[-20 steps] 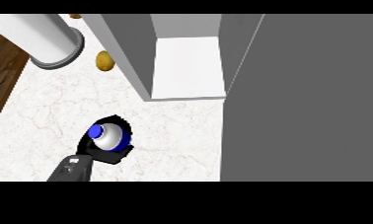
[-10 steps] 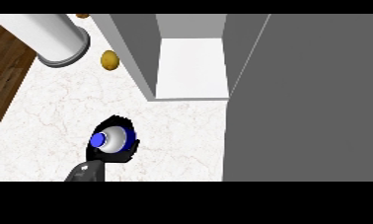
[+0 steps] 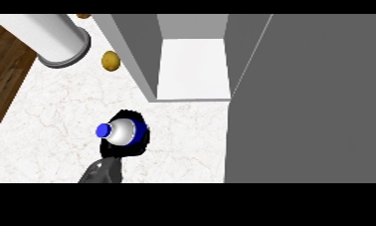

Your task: Pick up the bottled water, place it into the cabinet and close the cabinet

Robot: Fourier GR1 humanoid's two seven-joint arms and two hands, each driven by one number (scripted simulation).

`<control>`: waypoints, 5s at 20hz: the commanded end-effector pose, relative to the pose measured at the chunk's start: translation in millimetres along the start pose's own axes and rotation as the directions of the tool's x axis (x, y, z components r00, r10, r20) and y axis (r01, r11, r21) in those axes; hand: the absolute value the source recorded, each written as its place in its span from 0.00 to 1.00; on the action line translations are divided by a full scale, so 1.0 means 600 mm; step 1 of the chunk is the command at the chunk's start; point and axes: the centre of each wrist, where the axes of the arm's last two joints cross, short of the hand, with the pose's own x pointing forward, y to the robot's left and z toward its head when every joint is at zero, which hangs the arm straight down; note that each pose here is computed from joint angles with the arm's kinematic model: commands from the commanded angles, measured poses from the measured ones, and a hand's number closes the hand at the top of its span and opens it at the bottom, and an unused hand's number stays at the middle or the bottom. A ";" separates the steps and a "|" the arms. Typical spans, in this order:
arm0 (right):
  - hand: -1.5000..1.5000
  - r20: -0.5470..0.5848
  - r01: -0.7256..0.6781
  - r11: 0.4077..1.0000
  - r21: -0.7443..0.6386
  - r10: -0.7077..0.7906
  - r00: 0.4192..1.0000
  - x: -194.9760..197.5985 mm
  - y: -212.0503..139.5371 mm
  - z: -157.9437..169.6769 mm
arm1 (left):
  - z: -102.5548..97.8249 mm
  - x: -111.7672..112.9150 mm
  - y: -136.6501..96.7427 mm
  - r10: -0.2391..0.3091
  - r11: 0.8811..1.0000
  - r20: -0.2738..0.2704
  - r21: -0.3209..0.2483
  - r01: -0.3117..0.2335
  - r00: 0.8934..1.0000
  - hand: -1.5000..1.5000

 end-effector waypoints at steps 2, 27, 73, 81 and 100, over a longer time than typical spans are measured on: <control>0.00 0.031 0.017 1.000 0.004 -0.018 0.999 0.017 -0.003 -0.002 | -0.038 0.019 -0.054 0.027 0.999 0.005 -0.043 -0.027 1.000 1.00; 0.00 0.057 0.027 1.000 -0.012 -0.026 0.998 0.020 -0.030 -0.007 | -0.233 0.170 -0.339 -0.322 0.946 0.028 -0.019 0.323 0.946 1.00; 0.00 0.087 0.041 0.995 0.094 -0.049 0.995 0.008 -0.032 -0.006 | -0.362 0.242 -0.321 -0.421 0.907 0.230 0.088 0.412 0.878 0.00; 0.00 0.075 0.052 0.997 0.061 -0.056 0.996 0.026 -0.030 -0.015 | -0.336 0.205 -0.327 -0.364 0.929 0.237 0.019 0.370 0.901 0.00; 0.00 0.040 0.035 0.999 0.025 -0.036 0.999 0.022 -0.010 -0.022 | -0.202 0.160 -0.349 -0.033 0.962 0.170 -0.261 0.077 0.985 0.00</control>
